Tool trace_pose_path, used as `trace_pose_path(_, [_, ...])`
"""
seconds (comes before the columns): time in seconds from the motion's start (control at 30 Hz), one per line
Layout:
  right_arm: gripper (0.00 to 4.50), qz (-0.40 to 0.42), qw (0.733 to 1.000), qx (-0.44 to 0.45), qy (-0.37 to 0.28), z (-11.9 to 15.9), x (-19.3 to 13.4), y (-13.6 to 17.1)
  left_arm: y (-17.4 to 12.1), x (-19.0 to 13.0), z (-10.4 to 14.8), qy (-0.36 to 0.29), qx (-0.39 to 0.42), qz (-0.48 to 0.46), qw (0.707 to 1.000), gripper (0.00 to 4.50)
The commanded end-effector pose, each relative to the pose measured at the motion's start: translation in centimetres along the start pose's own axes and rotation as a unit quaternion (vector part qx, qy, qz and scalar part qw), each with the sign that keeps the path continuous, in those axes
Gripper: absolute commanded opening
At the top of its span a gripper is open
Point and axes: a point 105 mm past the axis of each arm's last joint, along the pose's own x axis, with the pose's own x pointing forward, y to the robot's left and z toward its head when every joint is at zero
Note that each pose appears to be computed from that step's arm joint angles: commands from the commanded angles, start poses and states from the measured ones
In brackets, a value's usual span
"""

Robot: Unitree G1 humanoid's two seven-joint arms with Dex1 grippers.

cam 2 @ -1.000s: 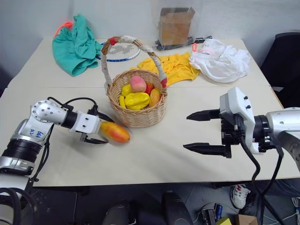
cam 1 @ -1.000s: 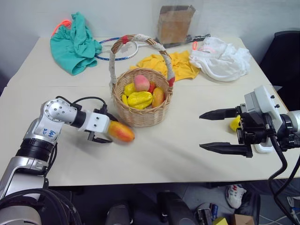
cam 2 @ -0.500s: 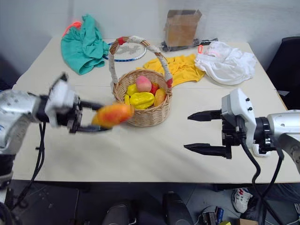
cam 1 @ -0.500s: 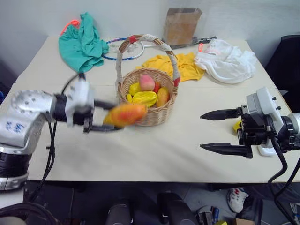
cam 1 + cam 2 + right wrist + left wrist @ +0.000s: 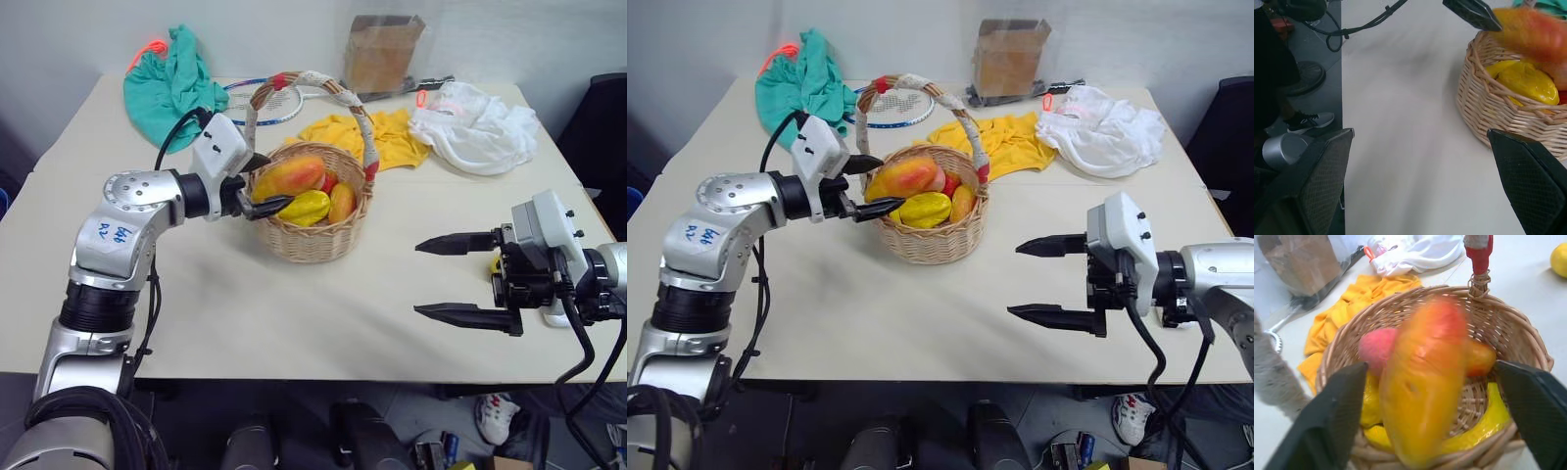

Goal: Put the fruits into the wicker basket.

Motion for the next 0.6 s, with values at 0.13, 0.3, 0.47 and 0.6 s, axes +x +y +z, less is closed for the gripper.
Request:
trace_pose_path(0.13, [4.5,-0.021,0.999,-0.026,-0.018,1.4,-0.3,-0.5,0.8,-2.6,1.3,-0.018,0.016,0.006,1.0,4.49])
trace_pose_path(0.3, [4.5,-0.046,0.998,-0.022,-0.026,1.7,-0.8,-1.0,-3.1,-7.2,4.9,-0.107,-0.019,-0.144,0.984,4.49])
trace_pose_path(0.47, [4.5,-0.21,0.978,0.005,-0.002,-0.2,-5.3,-4.4,-6.4,-10.4,7.1,-0.115,-0.039,-0.27,0.955,4.49])
trace_pose_path(0.6, [4.5,-0.335,0.94,0.059,0.041,-3.7,-9.9,-5.6,-8.2,-11.1,7.4,-0.105,-0.041,-0.323,0.94,4.49])
